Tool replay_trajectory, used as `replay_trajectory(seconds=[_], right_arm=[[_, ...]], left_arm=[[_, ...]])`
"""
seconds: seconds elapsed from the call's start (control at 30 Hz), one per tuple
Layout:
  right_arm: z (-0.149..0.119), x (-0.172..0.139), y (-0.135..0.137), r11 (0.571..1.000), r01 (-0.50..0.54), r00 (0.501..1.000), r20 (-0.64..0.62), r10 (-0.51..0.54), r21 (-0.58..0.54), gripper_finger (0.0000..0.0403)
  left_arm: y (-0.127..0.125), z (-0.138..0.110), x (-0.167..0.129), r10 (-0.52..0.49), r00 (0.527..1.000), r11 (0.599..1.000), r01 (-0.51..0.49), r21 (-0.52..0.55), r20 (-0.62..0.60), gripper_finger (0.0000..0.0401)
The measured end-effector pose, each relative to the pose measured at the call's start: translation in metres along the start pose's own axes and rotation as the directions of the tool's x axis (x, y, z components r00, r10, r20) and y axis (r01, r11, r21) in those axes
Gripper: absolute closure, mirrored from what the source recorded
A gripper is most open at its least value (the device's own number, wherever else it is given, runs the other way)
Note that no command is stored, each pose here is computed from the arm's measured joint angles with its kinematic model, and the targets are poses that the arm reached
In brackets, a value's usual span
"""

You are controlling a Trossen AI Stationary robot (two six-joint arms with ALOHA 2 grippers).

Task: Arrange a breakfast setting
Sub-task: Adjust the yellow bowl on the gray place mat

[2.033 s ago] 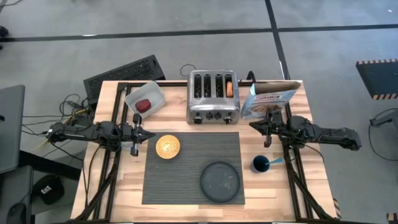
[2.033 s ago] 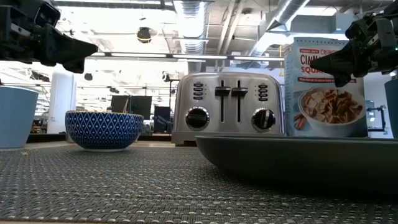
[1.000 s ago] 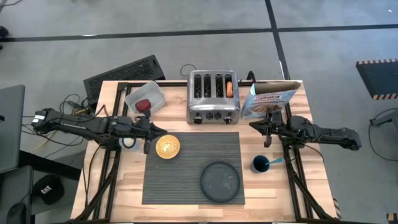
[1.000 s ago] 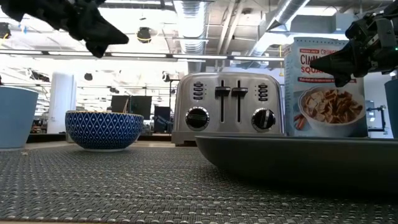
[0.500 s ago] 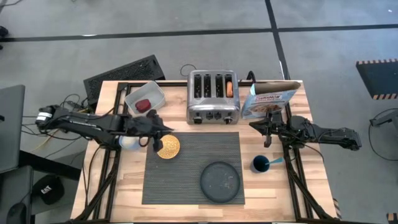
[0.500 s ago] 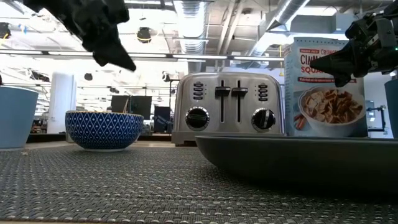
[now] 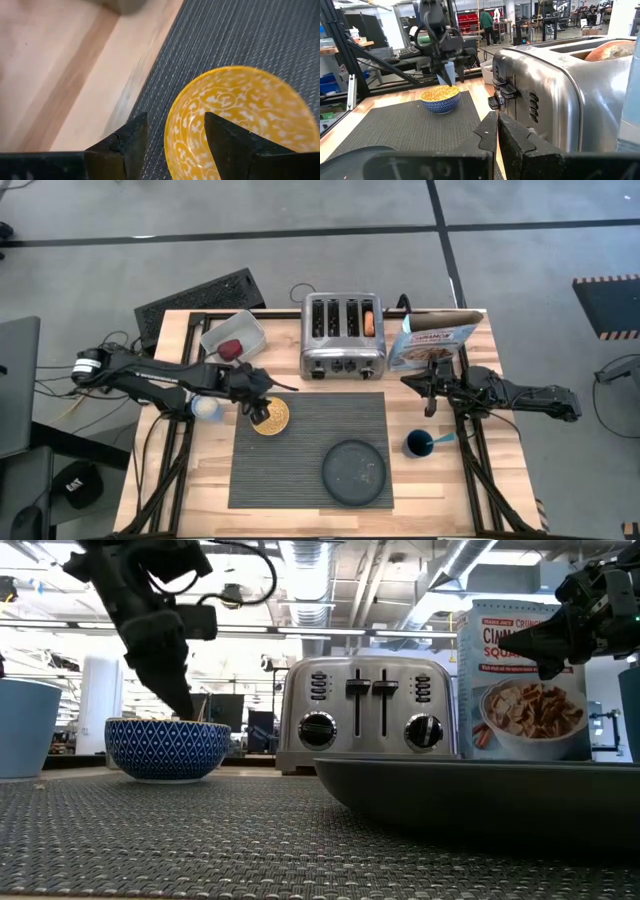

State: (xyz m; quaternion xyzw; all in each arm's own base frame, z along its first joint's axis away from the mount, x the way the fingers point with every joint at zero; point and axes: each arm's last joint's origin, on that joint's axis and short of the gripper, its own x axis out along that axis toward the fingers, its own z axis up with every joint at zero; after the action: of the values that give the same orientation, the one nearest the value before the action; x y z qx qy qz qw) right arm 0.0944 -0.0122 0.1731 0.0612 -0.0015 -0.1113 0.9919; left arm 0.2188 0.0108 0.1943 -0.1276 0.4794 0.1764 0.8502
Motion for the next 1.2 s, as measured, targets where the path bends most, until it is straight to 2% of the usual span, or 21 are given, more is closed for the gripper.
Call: replay_trajectory(seconds=[0.2,0.33,0.5,0.7,0.93,1.1,1.2], right_arm=[[0.0,0.0,0.0,1.0,0.0,1.0,0.001,0.0,0.0,0.0361],[0.0,0.0,0.0,1.0,0.001,1.0,0.001,-0.001,0.0,0.0361],[0.0,0.0,0.0,1.0,0.001,1.0,0.001,-0.001,-0.001,0.0361],[0.0,0.0,0.0,1.0,0.002,1.0,0.001,-0.002,-0.001,0.0361],[0.0,0.0,0.0,1.0,0.002,1.0,-0.001,-0.002,-0.001,0.0361],[0.0,0.0,0.0,1.0,0.002,1.0,-0.002,-0.002,-0.001,0.0361],[0.0,0.0,0.0,1.0,0.002,1.0,-0.003,-0.002,-0.001,0.0361]], left_arm=[[-0.003,-0.004,0.019,-0.007,0.995,1.0,0.008,0.012,-0.099,0.0228],[-0.004,-0.007,0.03,0.0,0.989,1.0,0.004,0.023,-0.147,0.0248],[-0.006,-0.008,0.038,-0.015,0.984,0.998,0.026,0.06,-0.177,0.0305],[-0.008,-0.005,0.039,-0.036,0.987,0.993,0.052,0.104,-0.154,0.0387],[-0.012,0.006,0.032,-0.076,0.987,0.992,0.089,0.091,-0.14,0.0396],[-0.02,0.029,0.022,-0.112,0.992,0.992,0.115,0.055,-0.055,0.0397],[-0.021,0.034,0.02,-0.121,0.992,0.992,0.122,0.027,-0.032,0.0397]])
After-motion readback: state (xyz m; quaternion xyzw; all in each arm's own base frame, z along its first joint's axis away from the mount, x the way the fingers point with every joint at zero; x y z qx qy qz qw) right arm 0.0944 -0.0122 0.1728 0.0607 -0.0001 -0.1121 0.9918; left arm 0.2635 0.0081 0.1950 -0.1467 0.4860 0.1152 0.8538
